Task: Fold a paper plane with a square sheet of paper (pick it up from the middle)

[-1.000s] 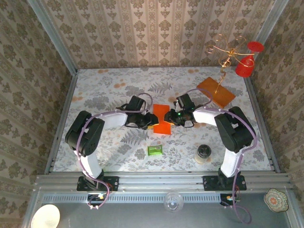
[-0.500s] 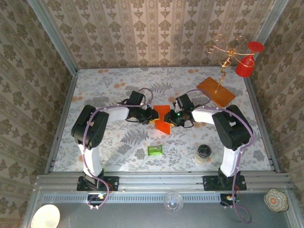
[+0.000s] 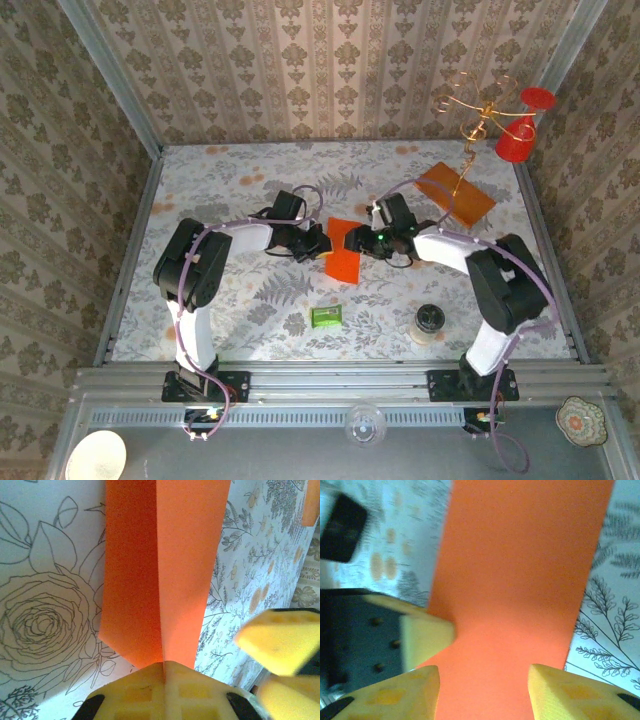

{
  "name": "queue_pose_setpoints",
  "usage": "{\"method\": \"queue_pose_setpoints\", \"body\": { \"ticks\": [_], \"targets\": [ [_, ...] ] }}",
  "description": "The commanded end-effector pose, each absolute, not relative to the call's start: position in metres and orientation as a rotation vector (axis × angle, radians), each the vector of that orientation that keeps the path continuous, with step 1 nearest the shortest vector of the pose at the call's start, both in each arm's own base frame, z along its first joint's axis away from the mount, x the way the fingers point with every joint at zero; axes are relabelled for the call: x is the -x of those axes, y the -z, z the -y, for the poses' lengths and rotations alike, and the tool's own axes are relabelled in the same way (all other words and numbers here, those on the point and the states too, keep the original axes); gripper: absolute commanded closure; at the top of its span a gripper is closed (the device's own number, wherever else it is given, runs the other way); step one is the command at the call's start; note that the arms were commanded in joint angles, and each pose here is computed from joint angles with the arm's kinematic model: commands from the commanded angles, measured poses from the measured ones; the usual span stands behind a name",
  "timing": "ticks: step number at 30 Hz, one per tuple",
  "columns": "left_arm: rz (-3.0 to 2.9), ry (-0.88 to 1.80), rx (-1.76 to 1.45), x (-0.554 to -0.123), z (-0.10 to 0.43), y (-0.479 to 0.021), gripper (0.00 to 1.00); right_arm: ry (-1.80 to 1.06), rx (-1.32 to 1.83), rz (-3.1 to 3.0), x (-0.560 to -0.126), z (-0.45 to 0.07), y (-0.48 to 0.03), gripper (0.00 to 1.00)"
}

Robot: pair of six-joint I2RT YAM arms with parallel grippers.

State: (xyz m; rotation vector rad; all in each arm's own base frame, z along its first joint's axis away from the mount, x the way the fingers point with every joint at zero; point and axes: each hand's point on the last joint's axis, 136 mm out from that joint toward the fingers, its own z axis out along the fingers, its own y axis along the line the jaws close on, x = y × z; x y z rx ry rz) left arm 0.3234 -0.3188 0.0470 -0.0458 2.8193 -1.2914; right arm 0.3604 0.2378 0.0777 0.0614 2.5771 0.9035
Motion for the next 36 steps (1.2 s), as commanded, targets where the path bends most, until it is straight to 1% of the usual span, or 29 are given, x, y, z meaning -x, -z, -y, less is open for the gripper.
{"method": "queue_pose_setpoints", "body": {
  "ticks": [1, 3, 7, 10, 13, 23, 31, 36],
  "targets": [
    [-2.794, 1.293, 0.126, -0.330, 0.310, -0.055, 0.97, -0.760, 0.111, -2.402, -0.365, -0.234, -0.114, 0.44],
    [-2.783, 1.286, 0.157, -0.333, 0.306, -0.057, 0.97, -0.689, 0.184, -2.333, -0.361, -0.234, -0.124, 0.42],
    [-2.768, 1.246, 0.226, -0.341, 0.295, -0.056, 0.97, -0.639, 0.317, -2.248, -0.353, -0.242, -0.135, 0.35],
    [-2.751, 1.255, 0.269, -0.344, 0.291, -0.058, 0.97, -0.575, 0.447, -2.192, -0.347, -0.255, -0.135, 0.30],
    [-2.744, 1.253, 0.291, -0.346, 0.289, -0.060, 0.97, -0.508, 0.571, -2.135, -0.342, -0.269, -0.129, 0.27],
    [-2.748, 1.270, 0.340, -0.345, 0.288, -0.065, 0.97, -0.452, 0.924, -2.056, -0.320, -0.313, -0.091, 0.28],
    [-2.742, 1.307, 0.362, -0.344, 0.290, -0.070, 0.97, -0.297, 0.990, -2.040, -0.328, -0.314, -0.066, 0.28],
    [-2.739, 1.311, 0.360, -0.344, 0.290, -0.073, 0.97, -0.239, 0.970, -1.998, -0.338, -0.312, -0.064, 0.31]
  ]
}}
